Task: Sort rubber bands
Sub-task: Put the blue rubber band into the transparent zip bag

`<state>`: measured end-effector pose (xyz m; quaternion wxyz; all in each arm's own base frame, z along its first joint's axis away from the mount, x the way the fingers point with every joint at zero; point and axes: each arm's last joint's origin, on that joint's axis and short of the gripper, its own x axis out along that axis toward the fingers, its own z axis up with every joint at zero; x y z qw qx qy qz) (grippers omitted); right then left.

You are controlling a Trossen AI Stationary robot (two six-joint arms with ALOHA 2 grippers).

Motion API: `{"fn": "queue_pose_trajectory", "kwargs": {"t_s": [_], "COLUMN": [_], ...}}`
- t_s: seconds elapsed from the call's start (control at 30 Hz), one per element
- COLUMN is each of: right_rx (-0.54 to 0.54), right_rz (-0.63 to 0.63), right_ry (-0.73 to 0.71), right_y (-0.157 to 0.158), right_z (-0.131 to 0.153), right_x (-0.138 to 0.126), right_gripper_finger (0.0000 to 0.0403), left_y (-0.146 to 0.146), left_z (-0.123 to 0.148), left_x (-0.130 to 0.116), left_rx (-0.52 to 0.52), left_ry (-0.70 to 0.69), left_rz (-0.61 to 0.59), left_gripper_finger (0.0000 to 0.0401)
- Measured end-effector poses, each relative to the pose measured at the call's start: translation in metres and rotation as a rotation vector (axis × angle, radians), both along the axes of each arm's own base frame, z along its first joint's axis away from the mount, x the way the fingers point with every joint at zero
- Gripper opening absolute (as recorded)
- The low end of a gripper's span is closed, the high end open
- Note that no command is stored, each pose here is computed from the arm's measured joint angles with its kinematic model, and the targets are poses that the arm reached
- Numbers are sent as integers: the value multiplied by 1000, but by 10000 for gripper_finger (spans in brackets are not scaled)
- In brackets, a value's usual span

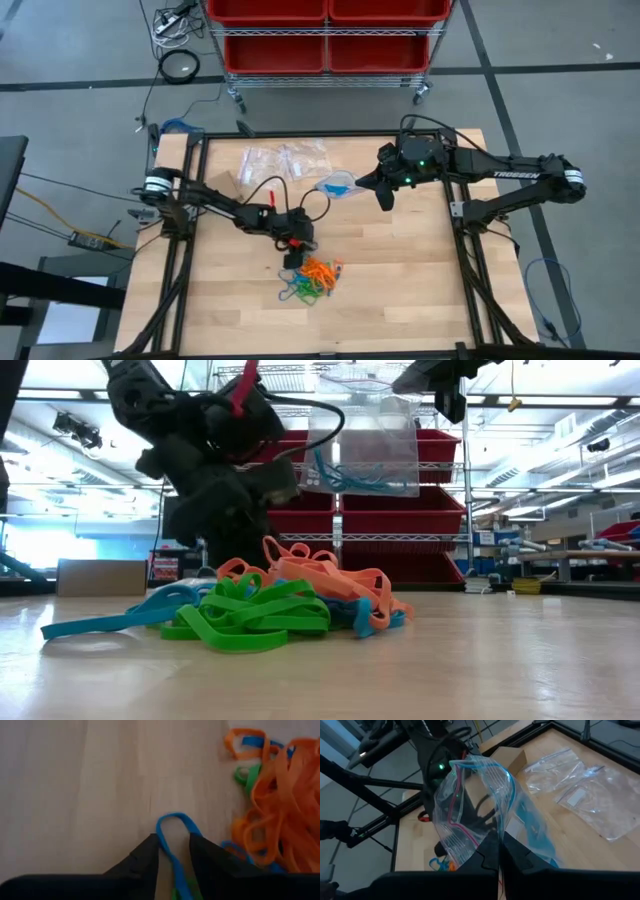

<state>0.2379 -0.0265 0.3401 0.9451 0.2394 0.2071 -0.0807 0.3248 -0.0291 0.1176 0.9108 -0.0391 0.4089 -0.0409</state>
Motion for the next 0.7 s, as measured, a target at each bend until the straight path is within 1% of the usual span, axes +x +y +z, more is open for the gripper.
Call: {"fn": "queue_pose_trajectory", "kwargs": {"t_s": [0.13,0.2,0.27,0.37,0.4,0.5,0.7], "right_rx": [-7,-7,-8,-9,-9,-9,-6], "right_rz": [3,4,4,4,4,5,4], "right_ry": [0,2,-1,0,0,-1,2], "right_y": [0,0,0,0,0,0,0], "right_z": [0,0,0,0,0,0,0], "right_x": [0,0,0,0,0,0,0], "right_gripper_finger": [0,0,0,0,0,0,0], "left_y": [-1,-1,-3,-6,-7,-8,-10], "left_z": [-11,-17,-21,-21,-20,-14,8], "left_x": [7,9,12,13,14,18,22], "left_rx": [-1,12,26,61,75,106,120], "left_ry": [5,21,21,8,1,-13,-17], "left_rz": [2,3,-12,-36,-44,-58,-93], "left_gripper_finger": [127,118,95,30,16,6,3]}}
